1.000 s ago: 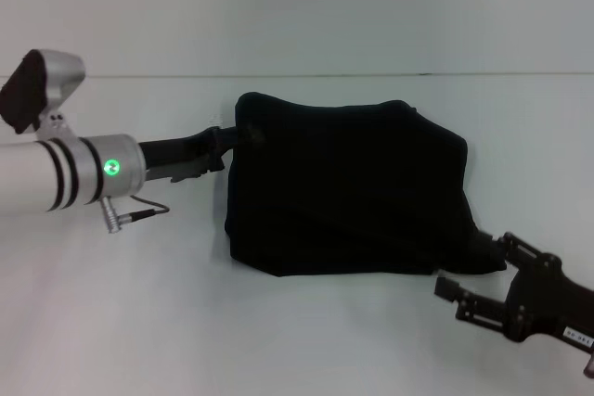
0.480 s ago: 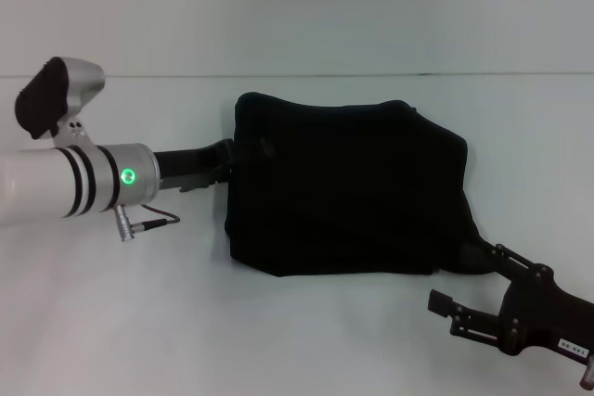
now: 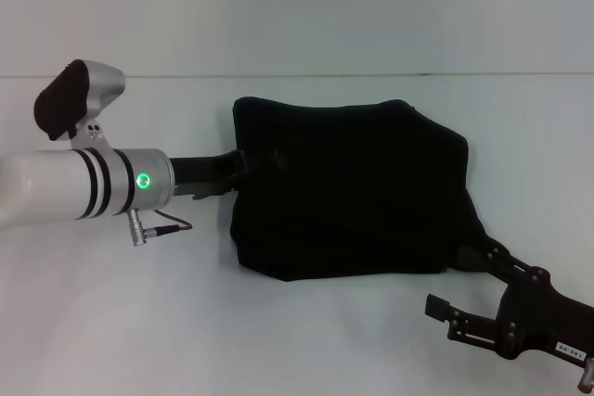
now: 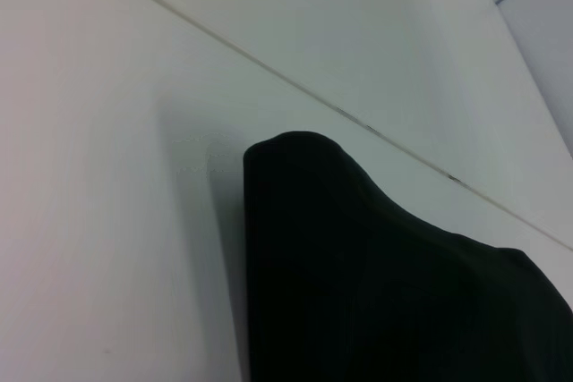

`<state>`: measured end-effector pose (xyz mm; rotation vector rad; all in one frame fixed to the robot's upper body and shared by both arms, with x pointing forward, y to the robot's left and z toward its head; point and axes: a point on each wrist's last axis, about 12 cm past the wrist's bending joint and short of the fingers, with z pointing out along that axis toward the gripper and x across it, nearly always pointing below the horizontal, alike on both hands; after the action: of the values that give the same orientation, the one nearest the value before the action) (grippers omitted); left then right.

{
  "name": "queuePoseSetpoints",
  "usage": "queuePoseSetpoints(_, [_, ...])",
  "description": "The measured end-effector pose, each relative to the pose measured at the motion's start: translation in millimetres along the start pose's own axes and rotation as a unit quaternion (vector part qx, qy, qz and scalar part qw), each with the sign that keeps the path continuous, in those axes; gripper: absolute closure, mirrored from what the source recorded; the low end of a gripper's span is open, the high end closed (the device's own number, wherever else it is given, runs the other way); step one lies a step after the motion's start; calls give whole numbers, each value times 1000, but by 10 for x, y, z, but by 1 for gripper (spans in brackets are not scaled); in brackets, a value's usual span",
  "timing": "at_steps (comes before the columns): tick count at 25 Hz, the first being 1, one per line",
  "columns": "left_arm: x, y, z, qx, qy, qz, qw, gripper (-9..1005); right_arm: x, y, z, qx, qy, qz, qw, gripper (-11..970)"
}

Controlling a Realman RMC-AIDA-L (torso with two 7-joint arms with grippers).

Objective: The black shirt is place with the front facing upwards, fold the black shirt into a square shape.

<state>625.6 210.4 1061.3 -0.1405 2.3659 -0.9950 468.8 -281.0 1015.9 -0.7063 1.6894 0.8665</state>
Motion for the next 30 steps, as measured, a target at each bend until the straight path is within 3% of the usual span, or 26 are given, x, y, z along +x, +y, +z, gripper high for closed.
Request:
queuePoseSetpoints(6, [30,-60,46,7,2,7,1000,169,2,1,-1,0,0,1,1000,15])
queuePoseSetpoints(8, [36,-73,53,8,0,8,1000,387,1,1,-1,0,0,1,1000,15])
queuePoseSetpoints(14, [45,-89,62,14,-6,7,1000,629,-2,-1,10,0,0,0,1000,15])
queuePoseSetpoints(25, [18,-137,77,22,-21,8,1000,864,-17,-17,22,3,-2,-1,1000,15])
queuePoseSetpoints(30, [-46,-90,32,18,-39,0,999,918,-25,-25,28,3,-3,-2,1000,15])
